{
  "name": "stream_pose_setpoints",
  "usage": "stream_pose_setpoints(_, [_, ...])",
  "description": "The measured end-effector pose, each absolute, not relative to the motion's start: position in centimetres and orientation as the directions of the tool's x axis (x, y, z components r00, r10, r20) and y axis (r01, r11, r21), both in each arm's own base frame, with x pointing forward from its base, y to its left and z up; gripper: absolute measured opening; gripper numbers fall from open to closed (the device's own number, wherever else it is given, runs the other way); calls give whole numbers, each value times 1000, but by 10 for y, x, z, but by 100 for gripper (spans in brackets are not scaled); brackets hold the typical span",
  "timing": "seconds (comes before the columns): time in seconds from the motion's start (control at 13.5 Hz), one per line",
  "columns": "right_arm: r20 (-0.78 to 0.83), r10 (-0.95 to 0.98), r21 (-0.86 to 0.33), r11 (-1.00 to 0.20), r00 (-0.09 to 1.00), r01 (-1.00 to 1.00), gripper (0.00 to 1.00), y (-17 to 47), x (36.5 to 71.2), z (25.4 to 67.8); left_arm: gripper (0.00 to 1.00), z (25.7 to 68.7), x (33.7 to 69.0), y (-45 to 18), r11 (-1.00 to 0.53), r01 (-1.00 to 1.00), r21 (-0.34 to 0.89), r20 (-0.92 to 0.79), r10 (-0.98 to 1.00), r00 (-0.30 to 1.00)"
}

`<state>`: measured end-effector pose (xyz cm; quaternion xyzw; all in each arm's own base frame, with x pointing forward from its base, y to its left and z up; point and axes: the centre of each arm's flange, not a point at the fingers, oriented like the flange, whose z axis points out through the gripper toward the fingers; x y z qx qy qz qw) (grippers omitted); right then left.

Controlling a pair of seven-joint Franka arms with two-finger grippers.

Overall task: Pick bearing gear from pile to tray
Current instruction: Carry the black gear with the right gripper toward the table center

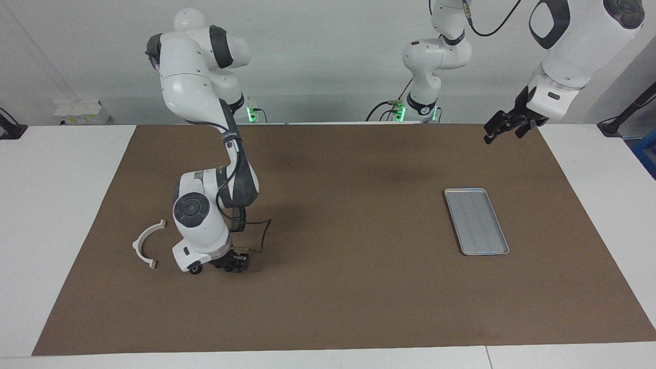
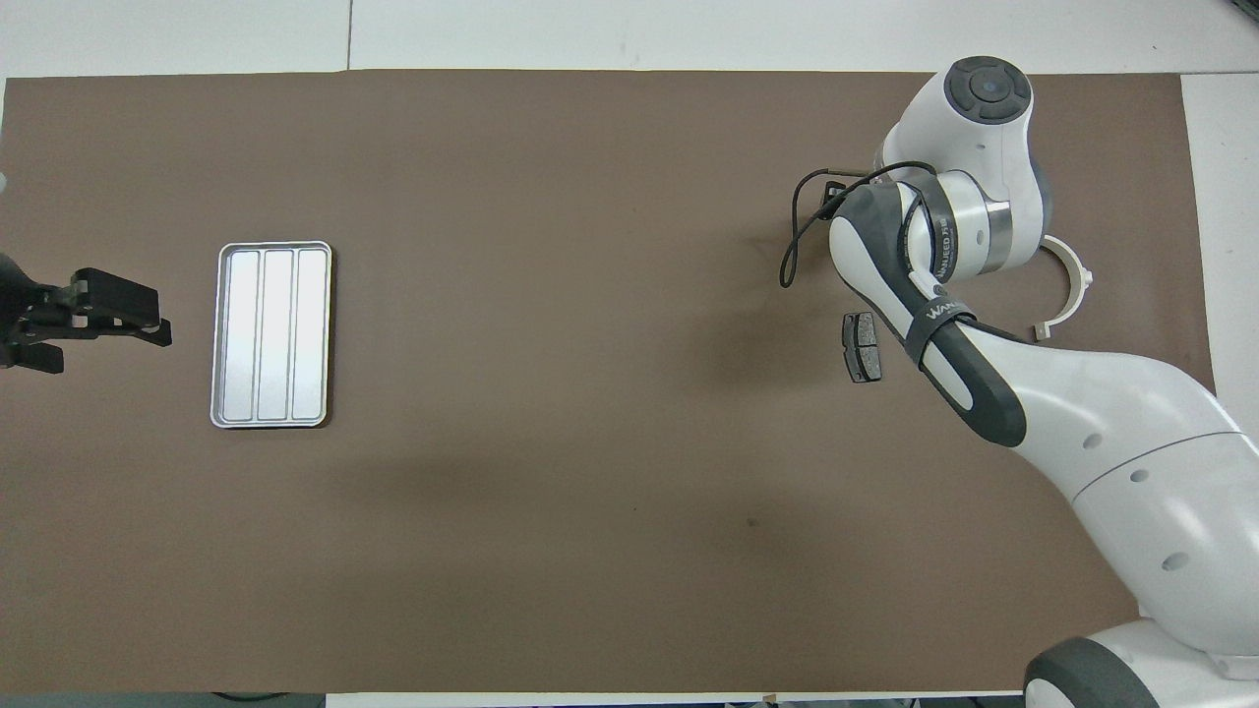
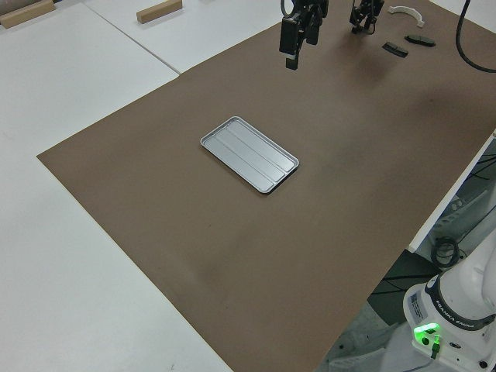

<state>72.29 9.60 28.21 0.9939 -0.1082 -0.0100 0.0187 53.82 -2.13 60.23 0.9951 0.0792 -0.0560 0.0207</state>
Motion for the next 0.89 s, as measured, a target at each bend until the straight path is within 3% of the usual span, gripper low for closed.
stream_pose_setpoints(0.22, [-15, -221, 31, -975, 975, -220, 56, 96, 723, 285, 100, 602, 538, -21, -987, 160, 32, -115, 155, 981])
stream_pose_setpoints(0.37, [-14, -226, 23, -974, 974, -226, 31, 96, 724, 287, 100, 602, 538, -21, -987, 160, 32, -115, 155, 981])
stream_pose_setpoints(0.45, [-14, -226, 21, -974, 974, -226, 30, 96, 724, 287, 100, 602, 538, -21, -987, 160, 32, -115, 155, 981])
stream_pose_setpoints(0.52, [-14, -226, 20, -974, 974, -226, 24, 97, 724, 287, 100, 602, 538, -21, -987, 160, 32, -115, 155, 981])
stream_pose_setpoints(0.89, [-20, -227, 24, -974, 974, -227, 24, 96, 723, 288, 100, 602, 538, -21, -987, 160, 32, -115, 155, 981])
